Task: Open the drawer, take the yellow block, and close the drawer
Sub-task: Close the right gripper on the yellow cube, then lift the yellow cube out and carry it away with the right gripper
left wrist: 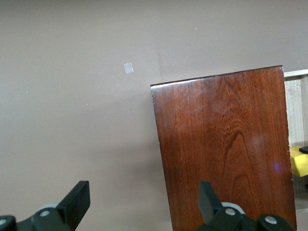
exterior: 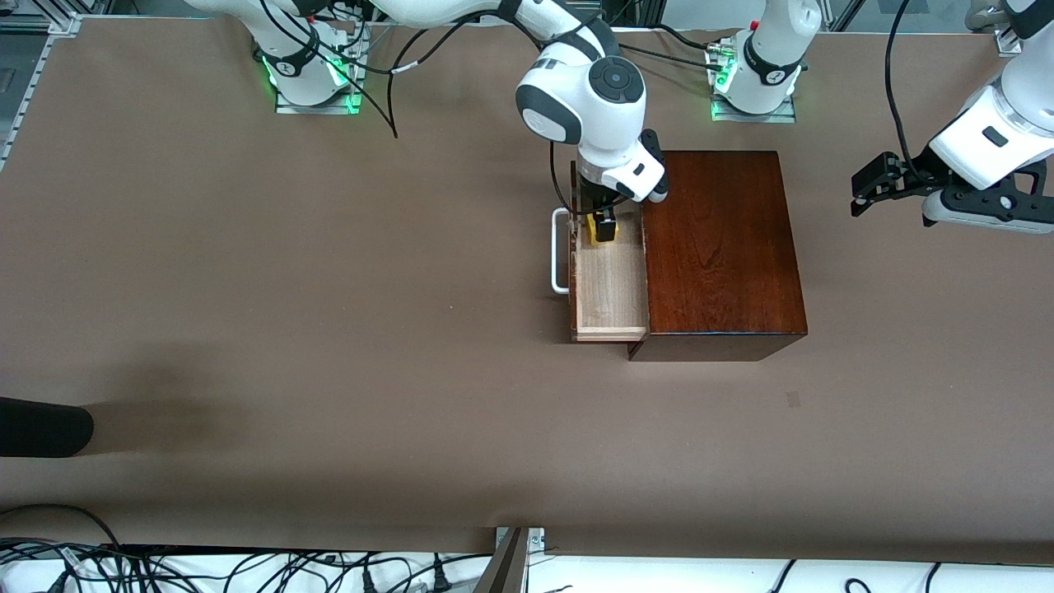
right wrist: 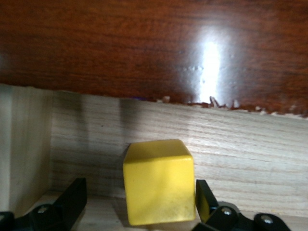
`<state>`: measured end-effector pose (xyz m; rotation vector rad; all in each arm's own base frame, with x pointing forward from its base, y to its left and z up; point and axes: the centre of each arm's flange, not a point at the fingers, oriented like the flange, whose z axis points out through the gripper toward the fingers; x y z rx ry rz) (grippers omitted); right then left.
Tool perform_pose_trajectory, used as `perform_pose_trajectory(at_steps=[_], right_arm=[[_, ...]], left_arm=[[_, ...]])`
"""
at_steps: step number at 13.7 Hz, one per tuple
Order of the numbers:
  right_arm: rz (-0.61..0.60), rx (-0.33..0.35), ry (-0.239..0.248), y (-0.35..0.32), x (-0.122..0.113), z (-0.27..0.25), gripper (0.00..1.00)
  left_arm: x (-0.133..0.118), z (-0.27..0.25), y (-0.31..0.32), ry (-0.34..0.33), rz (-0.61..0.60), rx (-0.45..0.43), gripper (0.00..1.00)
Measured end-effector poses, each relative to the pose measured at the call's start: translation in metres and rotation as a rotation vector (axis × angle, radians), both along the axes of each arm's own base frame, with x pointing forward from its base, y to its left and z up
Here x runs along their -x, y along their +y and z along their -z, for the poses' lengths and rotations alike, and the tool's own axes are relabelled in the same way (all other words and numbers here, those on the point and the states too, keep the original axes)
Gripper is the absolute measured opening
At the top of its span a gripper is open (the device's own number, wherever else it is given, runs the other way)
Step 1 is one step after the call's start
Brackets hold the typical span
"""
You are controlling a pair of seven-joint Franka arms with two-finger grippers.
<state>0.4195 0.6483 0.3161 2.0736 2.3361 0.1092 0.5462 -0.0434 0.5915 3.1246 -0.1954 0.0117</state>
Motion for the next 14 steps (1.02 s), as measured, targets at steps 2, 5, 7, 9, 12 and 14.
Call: perform_pose_trajectory(at_steps=[2,5,7,9,12,14], right_arm=[[0.001,0.001,0.000,0.000,-0.001,0.005,0.93],[0.009,-0.007,-0.012,-0.001,-0.007,-0.001,0.59],[0.015,-0.022,-0.026,-0.001,-0.012,-0.012,0.56],[0.020,-0.021,-0.030,-0.001,-0.015,-0.026,0.56],[0.064,-0.004,-0.040,-0.022,-0.032,-0.079,0.56],[0.142,-0.021,-0.072,-0.058,-0.065,-0.128,0.56]], left_arm=[[0.000,0.000,0.000,0.000,0.000,0.000,1.00],[0.000,0.000,0.000,0.000,0.000,0.000,1.00],[0.000,0.000,0.000,0.000,0.000,0.000,1.00],[0.000,0.000,0.000,0.000,0.000,0.000,1.00],[0.000,0.000,-0.001,-0.001,0.001,0.000,1.00],[0.000,0.000,-0.001,-0.001,0.002,0.000,1.00]])
